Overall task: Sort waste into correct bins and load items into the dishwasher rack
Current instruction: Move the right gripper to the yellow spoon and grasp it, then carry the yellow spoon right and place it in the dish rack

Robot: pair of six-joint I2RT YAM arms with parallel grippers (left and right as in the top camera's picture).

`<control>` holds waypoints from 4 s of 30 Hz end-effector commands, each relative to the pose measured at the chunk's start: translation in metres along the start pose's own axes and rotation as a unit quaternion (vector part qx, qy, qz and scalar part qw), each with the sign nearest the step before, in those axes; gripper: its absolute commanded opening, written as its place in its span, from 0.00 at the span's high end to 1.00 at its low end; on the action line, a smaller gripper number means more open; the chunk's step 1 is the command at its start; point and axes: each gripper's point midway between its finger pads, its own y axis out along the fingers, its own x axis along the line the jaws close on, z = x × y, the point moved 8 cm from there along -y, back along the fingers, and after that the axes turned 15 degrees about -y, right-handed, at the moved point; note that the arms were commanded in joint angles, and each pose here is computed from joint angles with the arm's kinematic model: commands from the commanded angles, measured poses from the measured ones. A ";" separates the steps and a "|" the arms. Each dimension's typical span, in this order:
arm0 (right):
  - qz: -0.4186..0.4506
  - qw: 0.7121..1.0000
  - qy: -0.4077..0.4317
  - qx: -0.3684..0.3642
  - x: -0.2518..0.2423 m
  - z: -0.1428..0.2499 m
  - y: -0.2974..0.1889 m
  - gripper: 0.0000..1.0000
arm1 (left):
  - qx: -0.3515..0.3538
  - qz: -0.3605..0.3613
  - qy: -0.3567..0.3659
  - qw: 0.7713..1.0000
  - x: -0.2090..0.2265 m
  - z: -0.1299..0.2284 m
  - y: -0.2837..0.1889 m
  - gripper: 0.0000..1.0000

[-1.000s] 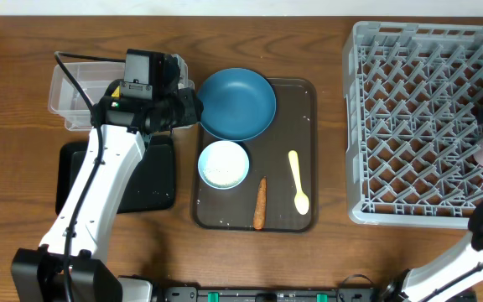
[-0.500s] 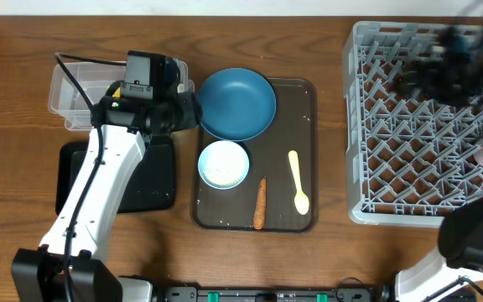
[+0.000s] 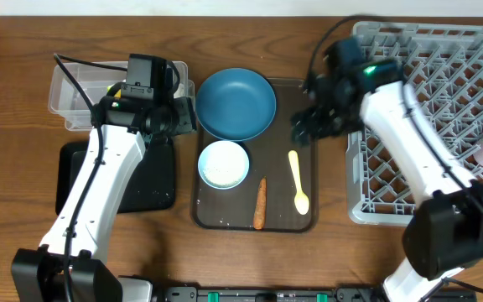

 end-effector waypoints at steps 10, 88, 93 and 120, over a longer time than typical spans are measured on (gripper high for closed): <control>0.067 0.992 0.014 0.106 0.048 0.052 0.083 0.04 | -0.009 -0.008 0.004 1.000 0.000 -0.002 -0.003 0.46; 0.121 0.984 0.103 -0.075 0.008 0.045 -0.009 0.73 | -0.008 -0.009 0.004 1.000 0.000 -0.002 -0.003 0.46; 0.144 0.974 0.122 -0.125 -0.020 0.051 -0.057 0.76 | -0.008 -0.009 0.004 1.000 0.000 -0.002 -0.003 0.46; 0.080 0.981 0.178 0.016 -0.088 0.096 -0.009 0.77 | -0.007 -0.009 0.004 1.000 0.000 -0.002 -0.003 0.46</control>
